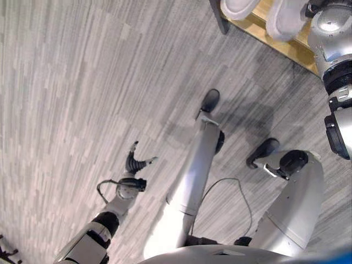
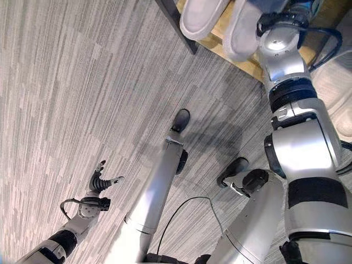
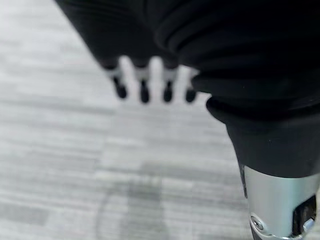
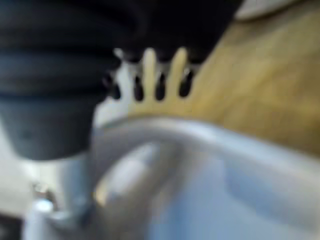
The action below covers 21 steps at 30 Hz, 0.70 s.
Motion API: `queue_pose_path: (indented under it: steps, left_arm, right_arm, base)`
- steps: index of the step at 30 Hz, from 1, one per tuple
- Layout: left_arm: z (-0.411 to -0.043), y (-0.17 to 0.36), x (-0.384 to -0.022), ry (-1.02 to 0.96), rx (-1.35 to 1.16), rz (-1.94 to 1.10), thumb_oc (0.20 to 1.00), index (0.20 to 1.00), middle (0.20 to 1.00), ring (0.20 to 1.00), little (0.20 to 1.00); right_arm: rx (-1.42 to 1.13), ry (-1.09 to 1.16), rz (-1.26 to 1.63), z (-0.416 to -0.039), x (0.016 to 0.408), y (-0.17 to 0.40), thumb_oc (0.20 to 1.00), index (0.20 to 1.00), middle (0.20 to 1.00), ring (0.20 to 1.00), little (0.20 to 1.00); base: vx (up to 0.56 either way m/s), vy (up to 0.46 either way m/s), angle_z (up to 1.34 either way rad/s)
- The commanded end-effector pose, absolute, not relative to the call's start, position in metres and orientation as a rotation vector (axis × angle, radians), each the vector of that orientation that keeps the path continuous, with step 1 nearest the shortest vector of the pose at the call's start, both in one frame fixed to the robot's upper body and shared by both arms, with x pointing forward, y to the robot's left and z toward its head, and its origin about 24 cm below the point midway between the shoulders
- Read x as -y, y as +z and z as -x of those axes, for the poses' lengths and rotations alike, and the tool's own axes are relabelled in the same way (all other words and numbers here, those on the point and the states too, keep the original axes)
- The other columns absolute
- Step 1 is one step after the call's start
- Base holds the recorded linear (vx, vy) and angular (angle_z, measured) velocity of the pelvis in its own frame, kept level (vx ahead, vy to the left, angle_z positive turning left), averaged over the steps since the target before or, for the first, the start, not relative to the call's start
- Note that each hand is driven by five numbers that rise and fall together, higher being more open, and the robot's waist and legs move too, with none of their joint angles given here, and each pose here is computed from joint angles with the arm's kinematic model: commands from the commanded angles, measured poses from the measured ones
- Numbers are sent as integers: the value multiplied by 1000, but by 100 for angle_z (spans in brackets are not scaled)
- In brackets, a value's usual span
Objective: Arrange the slippers neatly on the shoe rack.
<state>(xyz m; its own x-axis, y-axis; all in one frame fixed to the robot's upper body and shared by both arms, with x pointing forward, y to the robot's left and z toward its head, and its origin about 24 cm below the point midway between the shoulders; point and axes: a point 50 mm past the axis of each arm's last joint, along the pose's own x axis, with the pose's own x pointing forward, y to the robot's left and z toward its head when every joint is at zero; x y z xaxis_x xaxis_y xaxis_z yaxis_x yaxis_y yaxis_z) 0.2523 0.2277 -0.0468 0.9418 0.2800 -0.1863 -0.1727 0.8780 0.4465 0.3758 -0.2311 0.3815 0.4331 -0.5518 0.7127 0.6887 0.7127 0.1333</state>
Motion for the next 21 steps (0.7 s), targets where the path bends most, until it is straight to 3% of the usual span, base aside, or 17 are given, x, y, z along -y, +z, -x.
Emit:
queue_pose_path:
  steps: [1, 9, 13, 18, 21]
  left_arm:
    - [-249, -45, -247, 359, -250, -482, 1000, 1000, 1000, 1000, 1000]
    - [-250, -48, -245, 318, -284, -463, 1000, 1000, 1000, 1000, 1000]
    - [-245, -55, -255, 342, -342, -461, 1000, 1000, 1000, 1000, 1000]
    - [-249, -56, -256, 338, -368, -460, 1000, 1000, 1000, 1000, 1000]
    - [-250, -60, -249, 310, -393, -447, 1000, 1000, 1000, 1000, 1000]
  right_arm:
    - [1014, -799, 106, -352, 230, 412, 1000, 1000, 1000, 1000, 1000]
    - [904, -751, 224, -367, 227, 398, 1000, 1000, 1000, 1000, 1000]
    - [797, -686, 549, -386, 196, 400, 1000, 1000, 1000, 1000, 1000]
    - [798, -691, 400, -384, 171, 420, 1000, 1000, 1000, 1000, 1000]
    - [729, -769, 316, -383, 183, 421, 1000, 1000, 1000, 1000, 1000]
  base:
    - [-44, -22, 1]
    - [-13, 10, 0]
    - [-17, 35, -1]
    - [-17, 31, 4]
    - [-7, 27, 4]
